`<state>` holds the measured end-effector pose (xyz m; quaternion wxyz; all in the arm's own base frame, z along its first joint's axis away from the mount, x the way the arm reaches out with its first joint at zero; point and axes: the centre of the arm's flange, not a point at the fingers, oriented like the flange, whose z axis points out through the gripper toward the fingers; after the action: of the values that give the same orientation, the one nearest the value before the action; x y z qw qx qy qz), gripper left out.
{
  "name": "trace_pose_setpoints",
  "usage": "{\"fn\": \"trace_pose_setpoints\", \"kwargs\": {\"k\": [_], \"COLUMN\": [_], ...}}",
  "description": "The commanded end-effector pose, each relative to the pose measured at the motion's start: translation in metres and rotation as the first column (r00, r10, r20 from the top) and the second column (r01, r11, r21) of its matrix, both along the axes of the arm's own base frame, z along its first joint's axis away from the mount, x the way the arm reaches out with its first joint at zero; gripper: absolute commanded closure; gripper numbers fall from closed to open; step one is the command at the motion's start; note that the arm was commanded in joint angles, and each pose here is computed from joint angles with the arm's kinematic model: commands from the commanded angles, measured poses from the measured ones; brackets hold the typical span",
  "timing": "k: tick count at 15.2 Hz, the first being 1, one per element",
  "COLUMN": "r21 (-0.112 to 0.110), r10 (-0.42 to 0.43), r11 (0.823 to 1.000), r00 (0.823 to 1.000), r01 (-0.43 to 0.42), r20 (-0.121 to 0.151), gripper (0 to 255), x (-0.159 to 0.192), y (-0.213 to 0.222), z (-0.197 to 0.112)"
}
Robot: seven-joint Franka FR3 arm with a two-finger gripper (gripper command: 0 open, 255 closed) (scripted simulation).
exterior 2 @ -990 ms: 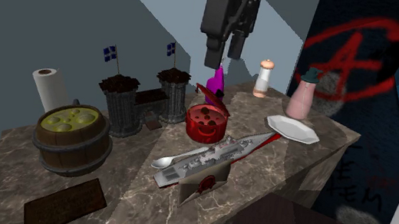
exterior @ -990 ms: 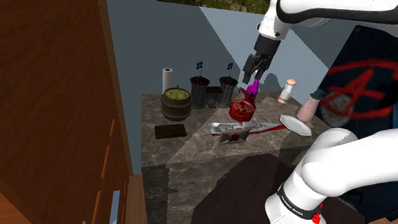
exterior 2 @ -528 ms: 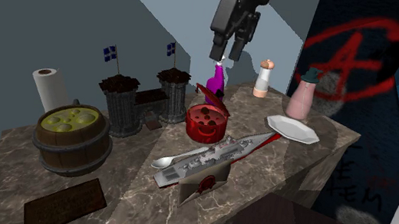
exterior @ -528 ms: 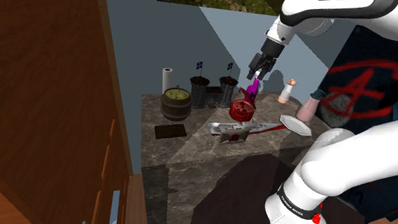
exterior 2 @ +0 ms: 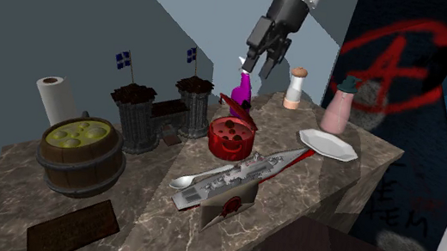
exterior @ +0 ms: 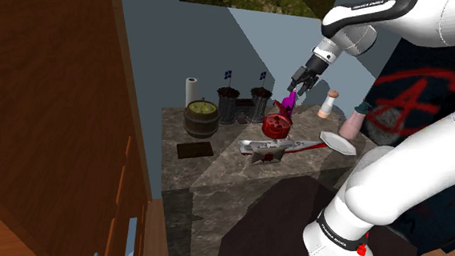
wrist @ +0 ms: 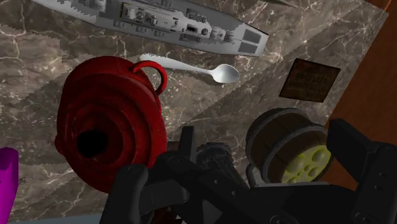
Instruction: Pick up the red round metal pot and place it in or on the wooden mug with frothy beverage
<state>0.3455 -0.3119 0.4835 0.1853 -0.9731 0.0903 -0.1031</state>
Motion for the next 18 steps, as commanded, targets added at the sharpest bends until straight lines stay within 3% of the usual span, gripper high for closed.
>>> {"fn": "trace_pose_setpoints", "kwargs": {"k": [1,7,14,18], "r21": [0.036,0.151,0.285,0.287], "r10": [-0.021,-0.087,-0.170,-0.172], "r11": [0.999,0.986,0.950,0.949], "r00": [1.000,0.993,0.977,0.976], "r01": [0.020,0.074,0.127,0.128], "r20": [0.023,0.078,0.132,0.132], "gripper": [0,0,0,0], "x": [-0.001,0.001,0.001,0.008], "y": [-0.027,-0.104,-0.187,-0.180], "z": [-0.015,-0.067,-0.139,-0.152]}}
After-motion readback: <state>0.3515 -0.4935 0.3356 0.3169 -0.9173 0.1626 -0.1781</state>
